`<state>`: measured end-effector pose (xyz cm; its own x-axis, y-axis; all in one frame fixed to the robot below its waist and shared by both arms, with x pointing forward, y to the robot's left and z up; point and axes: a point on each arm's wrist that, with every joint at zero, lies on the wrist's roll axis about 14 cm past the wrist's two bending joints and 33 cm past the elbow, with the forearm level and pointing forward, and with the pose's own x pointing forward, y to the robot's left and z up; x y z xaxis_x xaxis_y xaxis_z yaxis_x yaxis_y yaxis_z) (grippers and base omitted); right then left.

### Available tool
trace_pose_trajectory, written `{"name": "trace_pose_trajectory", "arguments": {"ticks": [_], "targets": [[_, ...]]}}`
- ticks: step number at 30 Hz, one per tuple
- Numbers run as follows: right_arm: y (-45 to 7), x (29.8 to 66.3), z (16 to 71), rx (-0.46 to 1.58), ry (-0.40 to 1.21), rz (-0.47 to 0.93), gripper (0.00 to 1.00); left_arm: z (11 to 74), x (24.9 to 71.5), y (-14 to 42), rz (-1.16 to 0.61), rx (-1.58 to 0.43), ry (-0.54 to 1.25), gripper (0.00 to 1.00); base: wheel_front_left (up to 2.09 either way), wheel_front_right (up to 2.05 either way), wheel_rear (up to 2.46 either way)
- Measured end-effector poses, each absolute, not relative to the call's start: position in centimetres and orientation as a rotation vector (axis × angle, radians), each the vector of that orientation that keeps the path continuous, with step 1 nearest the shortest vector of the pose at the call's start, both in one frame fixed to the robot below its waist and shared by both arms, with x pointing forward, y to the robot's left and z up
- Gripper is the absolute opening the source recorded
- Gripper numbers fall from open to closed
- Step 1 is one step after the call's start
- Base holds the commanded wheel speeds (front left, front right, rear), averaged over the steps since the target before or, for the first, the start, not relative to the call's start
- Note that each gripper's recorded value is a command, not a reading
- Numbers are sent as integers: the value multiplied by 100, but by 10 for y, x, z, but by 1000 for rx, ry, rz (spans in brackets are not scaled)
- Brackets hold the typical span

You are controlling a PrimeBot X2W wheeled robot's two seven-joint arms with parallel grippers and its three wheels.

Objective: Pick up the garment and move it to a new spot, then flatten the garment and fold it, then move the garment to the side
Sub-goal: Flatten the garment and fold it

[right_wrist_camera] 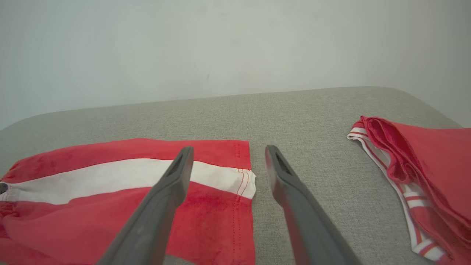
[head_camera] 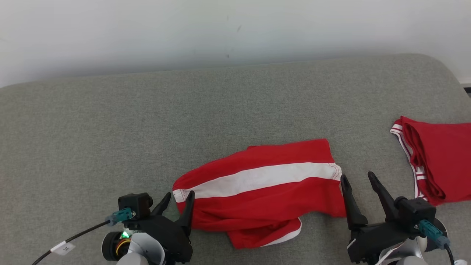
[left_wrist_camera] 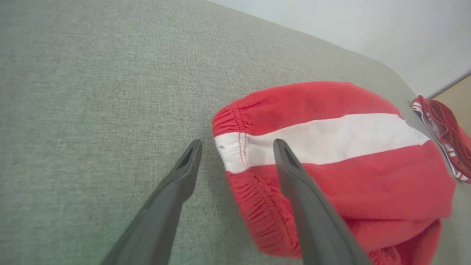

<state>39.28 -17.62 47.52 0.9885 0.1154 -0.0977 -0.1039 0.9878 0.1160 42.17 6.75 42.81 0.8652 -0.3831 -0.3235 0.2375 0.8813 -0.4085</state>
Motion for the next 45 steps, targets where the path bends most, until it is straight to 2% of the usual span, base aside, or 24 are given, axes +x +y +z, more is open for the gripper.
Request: {"name": "trace_pose_trajectory", "arguments": {"ticks": [7, 8, 9, 12, 19, 29, 37, 45], "targets": [[-181, 390, 468, 115, 119, 93, 100, 421, 425, 65, -334, -373, 435, 100, 0, 0, 0], [-181, 391, 468, 115, 117, 93, 100, 421, 425, 65, -334, -375, 435, 70, 0, 0, 0], [-181, 391, 468, 114, 115, 93, 100, 421, 426, 65, -334, -377, 433, 48, 0, 0, 0], [-180, 395, 472, 113, 103, 98, 100, 422, 426, 65, -338, -374, 426, 1, 0, 0, 0], [-180, 400, 465, 103, 154, 109, 100, 422, 425, 68, -338, -364, 415, 0, 0, 0, 0], [-188, 417, 423, 171, 439, 85, 100, 413, 426, 70, -335, -352, 423, 0, 0, 0, 0], [-173, 425, 408, 240, 516, 109, 100, 409, 427, 68, -341, -348, 432, 0, 0, 0, 0], [-159, 433, 405, 260, 524, 147, 100, 407, 433, 69, -341, -344, 430, 0, 0, 0, 0]]}}
